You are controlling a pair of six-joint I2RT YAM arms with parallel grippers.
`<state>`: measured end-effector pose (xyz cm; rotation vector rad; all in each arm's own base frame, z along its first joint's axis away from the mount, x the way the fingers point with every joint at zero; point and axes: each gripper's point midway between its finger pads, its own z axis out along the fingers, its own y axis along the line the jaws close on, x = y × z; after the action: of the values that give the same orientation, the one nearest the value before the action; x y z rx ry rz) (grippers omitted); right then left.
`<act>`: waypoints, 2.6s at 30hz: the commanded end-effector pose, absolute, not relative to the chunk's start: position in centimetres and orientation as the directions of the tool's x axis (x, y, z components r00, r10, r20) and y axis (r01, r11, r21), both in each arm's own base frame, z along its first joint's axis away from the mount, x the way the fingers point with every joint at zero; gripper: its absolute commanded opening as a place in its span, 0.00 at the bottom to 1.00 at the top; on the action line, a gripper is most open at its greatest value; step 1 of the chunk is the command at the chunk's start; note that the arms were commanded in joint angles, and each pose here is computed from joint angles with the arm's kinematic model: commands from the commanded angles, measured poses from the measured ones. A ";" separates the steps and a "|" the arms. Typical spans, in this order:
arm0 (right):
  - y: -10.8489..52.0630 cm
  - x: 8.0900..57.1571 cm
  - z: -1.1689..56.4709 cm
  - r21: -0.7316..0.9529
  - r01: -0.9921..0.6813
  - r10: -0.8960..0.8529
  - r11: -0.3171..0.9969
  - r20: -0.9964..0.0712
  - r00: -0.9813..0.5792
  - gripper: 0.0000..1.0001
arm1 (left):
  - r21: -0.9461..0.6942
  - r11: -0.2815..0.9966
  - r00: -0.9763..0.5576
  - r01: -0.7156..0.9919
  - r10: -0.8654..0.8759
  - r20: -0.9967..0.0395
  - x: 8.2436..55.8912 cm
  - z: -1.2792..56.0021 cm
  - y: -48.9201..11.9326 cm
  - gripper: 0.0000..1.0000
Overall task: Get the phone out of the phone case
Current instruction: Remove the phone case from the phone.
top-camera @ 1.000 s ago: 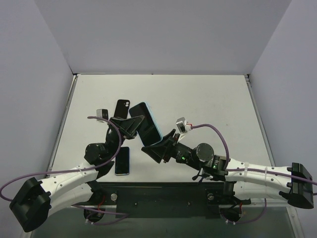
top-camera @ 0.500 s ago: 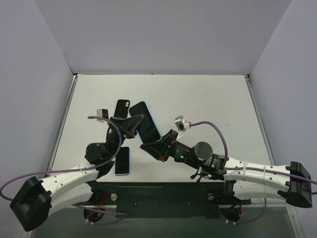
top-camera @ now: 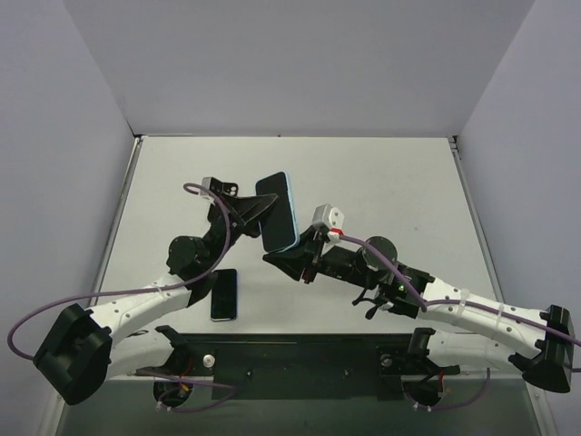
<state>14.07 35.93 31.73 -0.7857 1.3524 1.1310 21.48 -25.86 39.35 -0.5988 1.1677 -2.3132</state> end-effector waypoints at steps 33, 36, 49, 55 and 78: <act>30.4 8.6 33.8 0.478 -0.868 0.135 0.136 -0.877 -0.461 0.84 | -0.757 -0.263 -0.714 0.598 -0.604 -0.354 15.0 44.6 -24.7 0.00; 30.5 9.2 35.2 0.474 -0.868 0.174 0.148 -0.876 -0.449 0.84 | -0.753 -0.260 -0.708 0.604 -0.608 -0.359 15.1 44.8 -24.7 0.00; 32.7 9.7 36.1 0.459 -0.880 0.144 0.118 -0.885 -0.442 0.45 | -0.764 -0.261 -0.719 0.590 -0.600 -0.350 15.2 45.0 -24.9 0.00; 33.0 10.0 36.0 0.447 -0.886 0.140 0.122 -0.892 -0.430 0.25 | -0.772 -0.277 -0.732 0.572 -0.597 -0.328 15.1 45.2 -24.8 0.00; 30.9 17.5 31.6 -0.233 -0.905 -0.313 0.356 -0.942 0.120 0.00 | -0.736 -0.595 -0.938 0.324 -0.303 -0.168 9.9 48.8 -23.4 0.00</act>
<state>10.95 32.73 34.53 -1.1887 1.3410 1.0588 16.53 -26.01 43.23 -0.1829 1.3500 -2.2662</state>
